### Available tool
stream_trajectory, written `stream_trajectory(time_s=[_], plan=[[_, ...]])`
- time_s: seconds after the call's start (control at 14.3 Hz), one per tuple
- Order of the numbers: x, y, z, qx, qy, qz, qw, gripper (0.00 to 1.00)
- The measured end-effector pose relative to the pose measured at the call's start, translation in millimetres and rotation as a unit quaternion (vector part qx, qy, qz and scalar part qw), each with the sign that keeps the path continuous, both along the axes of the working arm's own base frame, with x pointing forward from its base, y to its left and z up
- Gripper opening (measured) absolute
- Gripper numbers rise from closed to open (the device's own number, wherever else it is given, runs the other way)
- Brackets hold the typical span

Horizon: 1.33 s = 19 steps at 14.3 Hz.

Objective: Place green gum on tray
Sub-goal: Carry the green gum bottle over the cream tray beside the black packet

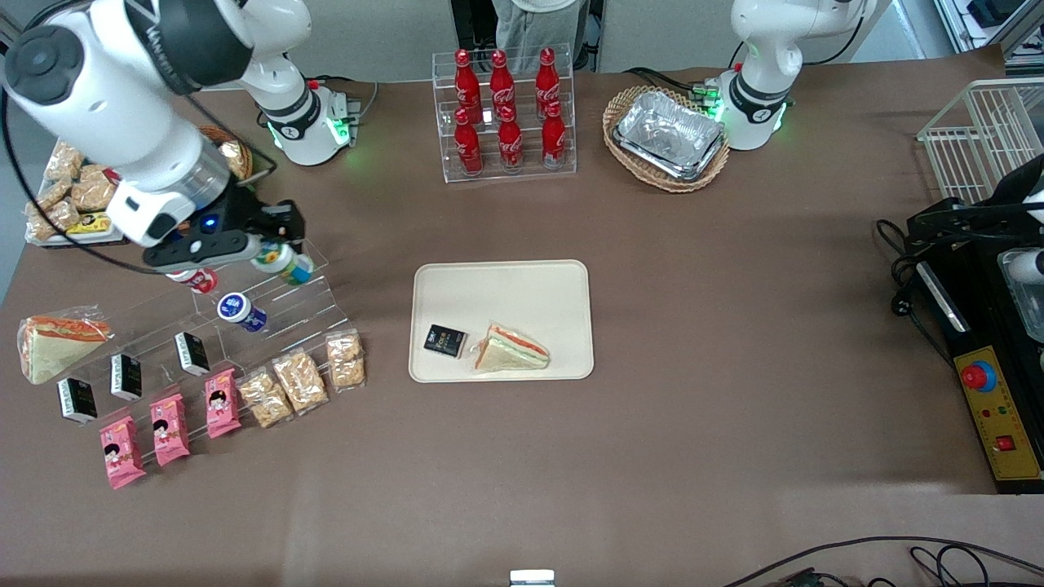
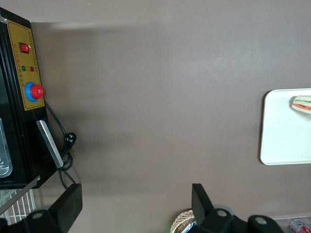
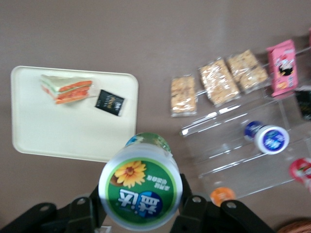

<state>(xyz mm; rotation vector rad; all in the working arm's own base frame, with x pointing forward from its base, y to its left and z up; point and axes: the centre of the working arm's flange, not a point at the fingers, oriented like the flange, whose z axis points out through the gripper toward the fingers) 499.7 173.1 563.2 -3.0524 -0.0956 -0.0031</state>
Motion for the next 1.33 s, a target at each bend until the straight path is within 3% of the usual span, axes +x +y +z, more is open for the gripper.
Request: stream_trajectory(time_s=[0.35, 0.56, 0.91, 1.33], plan=[[-25, 108, -27, 0.003, 0.007, -0.066, 0.9978, 0.58], [-31, 151, -87, -0.003, 0.013, -0.072, 0.9973, 0.58], [-56, 185, -212, -0.021, 0.025, -0.099, 0.9946, 0.58], [-73, 185, -294, -0.01, 0.002, -0.11, 0.9939, 0.58]])
